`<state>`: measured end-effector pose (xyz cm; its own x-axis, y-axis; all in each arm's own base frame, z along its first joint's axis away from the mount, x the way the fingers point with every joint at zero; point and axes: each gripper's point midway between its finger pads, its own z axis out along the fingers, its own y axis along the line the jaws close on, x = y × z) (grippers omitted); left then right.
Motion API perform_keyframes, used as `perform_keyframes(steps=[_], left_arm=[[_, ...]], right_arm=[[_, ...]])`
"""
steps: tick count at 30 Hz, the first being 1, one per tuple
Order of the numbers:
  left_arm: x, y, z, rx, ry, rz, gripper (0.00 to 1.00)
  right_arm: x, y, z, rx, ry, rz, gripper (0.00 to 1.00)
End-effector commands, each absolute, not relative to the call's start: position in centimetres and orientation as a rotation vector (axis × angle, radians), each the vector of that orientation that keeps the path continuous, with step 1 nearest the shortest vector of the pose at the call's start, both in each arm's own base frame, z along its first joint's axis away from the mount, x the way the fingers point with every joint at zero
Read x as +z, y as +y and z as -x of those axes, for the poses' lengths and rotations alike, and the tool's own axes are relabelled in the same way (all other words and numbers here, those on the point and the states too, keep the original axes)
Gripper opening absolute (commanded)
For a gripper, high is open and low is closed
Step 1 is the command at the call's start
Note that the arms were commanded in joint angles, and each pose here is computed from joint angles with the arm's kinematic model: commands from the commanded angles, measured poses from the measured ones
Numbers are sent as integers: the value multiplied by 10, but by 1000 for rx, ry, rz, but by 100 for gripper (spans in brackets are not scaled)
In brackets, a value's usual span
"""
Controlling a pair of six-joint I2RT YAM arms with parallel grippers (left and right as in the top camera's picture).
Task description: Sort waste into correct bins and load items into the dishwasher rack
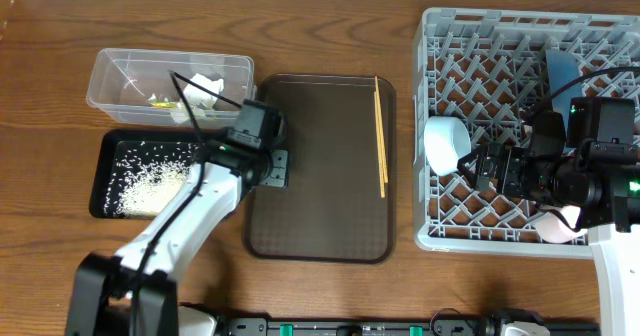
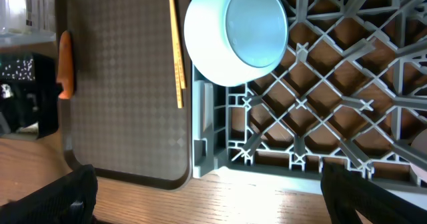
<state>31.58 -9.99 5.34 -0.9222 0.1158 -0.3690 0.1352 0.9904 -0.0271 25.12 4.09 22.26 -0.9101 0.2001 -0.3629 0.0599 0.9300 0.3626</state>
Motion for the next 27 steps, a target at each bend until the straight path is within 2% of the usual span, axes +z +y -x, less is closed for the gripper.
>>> perform_keyframes(steps=[1, 6, 10, 15, 20, 22, 27], left_arm=[[40, -85, -322, 61, 2758, -148, 60], [13, -85, -320, 85, 2822, -159, 59], [1, -97, -312, -12, 2878, -181, 46], [0, -105, -309, -80, 2892, -192, 38], [2, -107, -317, -88, 2855, -189, 38], [3, -109, -321, -95, 2839, -188, 31], [8, -109, -323, -100, 2825, -186, 30]], right_arm=[[221, 38, -251, 487, 2687, -191, 99], [221, 38, -251, 487, 2688, -191, 99], [221, 38, -251, 487, 2687, -191, 99], [221, 38, -251, 487, 2686, -191, 99], [221, 38, -251, 487, 2686, -191, 99], [221, 38, -251, 487, 2686, -191, 99], [221, 38, -250, 488, 2689, -192, 99]])
